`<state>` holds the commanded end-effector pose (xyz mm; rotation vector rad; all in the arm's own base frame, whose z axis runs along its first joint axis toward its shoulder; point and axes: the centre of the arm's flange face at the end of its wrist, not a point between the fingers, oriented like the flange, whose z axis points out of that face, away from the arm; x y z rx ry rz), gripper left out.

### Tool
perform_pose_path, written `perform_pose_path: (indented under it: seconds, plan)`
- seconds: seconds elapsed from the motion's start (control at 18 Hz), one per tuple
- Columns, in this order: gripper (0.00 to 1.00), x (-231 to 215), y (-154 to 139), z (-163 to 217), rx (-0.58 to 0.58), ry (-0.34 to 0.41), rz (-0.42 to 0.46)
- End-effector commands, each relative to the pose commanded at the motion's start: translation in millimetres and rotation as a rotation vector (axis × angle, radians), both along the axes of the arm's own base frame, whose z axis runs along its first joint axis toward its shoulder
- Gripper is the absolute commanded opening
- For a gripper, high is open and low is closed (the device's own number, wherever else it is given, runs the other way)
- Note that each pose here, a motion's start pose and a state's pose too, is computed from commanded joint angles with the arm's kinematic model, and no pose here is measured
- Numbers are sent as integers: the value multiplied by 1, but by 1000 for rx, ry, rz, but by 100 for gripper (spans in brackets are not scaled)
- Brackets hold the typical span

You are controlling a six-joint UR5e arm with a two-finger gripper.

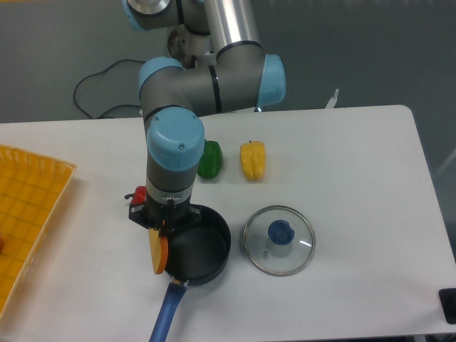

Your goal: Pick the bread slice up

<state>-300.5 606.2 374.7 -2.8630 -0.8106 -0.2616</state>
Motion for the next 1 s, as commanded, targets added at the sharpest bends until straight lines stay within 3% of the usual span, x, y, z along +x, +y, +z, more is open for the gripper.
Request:
perform_pose_path:
  seconds: [1.0]
  plan:
    - [4, -39, -9, -32, -43, 26, -2]
